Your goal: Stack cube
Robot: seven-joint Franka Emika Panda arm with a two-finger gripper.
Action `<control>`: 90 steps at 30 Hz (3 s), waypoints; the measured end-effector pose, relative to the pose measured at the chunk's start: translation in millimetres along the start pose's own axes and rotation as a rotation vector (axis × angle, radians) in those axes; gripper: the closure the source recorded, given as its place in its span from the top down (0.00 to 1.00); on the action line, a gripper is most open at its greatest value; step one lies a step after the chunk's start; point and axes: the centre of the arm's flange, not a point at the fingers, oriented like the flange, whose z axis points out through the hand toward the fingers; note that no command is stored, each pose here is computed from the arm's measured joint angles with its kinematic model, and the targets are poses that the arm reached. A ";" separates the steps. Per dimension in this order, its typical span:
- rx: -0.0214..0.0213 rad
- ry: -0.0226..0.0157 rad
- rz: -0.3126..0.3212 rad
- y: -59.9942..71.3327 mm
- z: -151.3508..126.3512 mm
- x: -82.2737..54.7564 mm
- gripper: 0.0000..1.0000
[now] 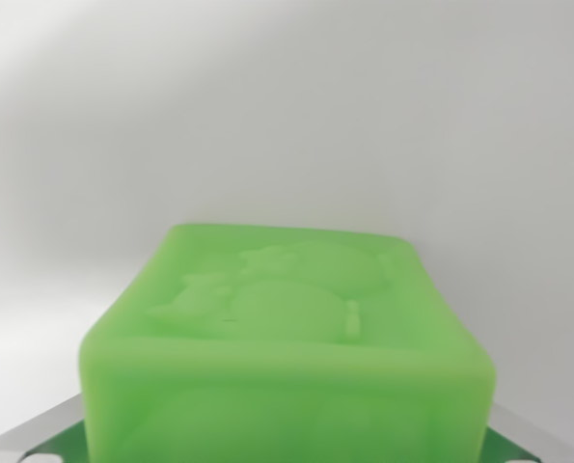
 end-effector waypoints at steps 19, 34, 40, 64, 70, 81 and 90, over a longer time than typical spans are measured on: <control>0.0056 -0.0006 0.001 -1.0 -21.2 0.6 0.00; 0.0073 -0.0032 0.002 -0.8 -54.7 0.7 0.00; 0.0094 -0.0035 0.003 -1.0 -71.2 1.3 0.00; 0.0033 -0.0086 0.010 16.8 -115.8 -0.9 0.00; 0.0041 -0.0080 0.013 27.6 -118.4 -2.1 0.00; 0.0037 -0.0068 0.018 48.2 -119.6 -4.1 0.00; 0.0040 -0.0068 0.023 66.8 -121.5 -5.5 0.00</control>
